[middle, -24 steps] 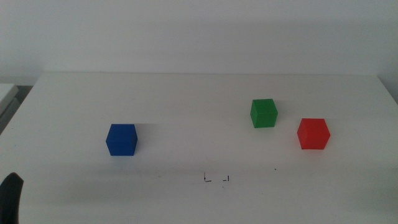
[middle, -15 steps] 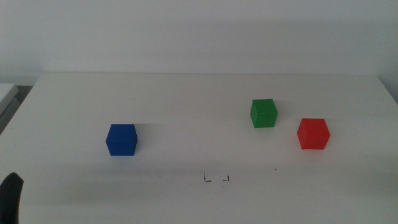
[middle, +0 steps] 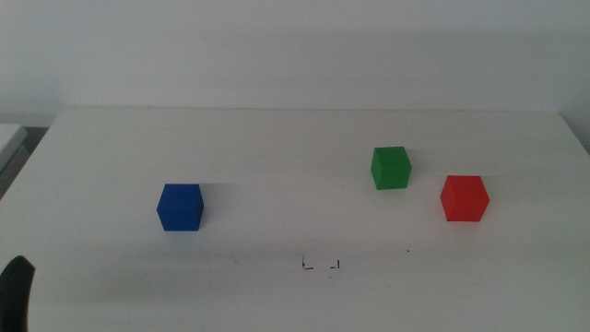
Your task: Stack red cubes first, then green, then blue cubes in a specific spot.
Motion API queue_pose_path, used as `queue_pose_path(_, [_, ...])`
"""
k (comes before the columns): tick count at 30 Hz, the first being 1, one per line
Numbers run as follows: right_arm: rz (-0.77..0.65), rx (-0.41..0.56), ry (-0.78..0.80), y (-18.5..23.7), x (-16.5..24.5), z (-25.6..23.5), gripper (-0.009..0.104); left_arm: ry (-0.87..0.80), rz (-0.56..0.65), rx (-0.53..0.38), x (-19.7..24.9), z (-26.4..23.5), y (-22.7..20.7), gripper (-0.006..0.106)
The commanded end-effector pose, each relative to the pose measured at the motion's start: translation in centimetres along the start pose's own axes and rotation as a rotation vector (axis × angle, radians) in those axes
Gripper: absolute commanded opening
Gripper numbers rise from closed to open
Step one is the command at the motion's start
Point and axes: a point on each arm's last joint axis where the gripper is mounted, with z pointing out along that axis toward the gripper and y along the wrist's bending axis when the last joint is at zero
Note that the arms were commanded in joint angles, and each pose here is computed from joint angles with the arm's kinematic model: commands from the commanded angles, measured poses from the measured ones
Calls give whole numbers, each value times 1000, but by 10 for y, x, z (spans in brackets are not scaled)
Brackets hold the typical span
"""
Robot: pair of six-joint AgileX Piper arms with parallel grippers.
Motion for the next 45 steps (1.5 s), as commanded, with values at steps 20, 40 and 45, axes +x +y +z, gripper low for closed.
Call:
queue_pose_path(20, [12,31,555,8,-115,157,91,-18,1,0,-1,0,0,94])
queue_pose_path(40, [47,178,812,9,-44,309,91,-18,1,0,-1,0,0,94])
queue_pose_path(45, [34,209,826,12,-26,332,91,-18,1,0,-1,0,0,94])
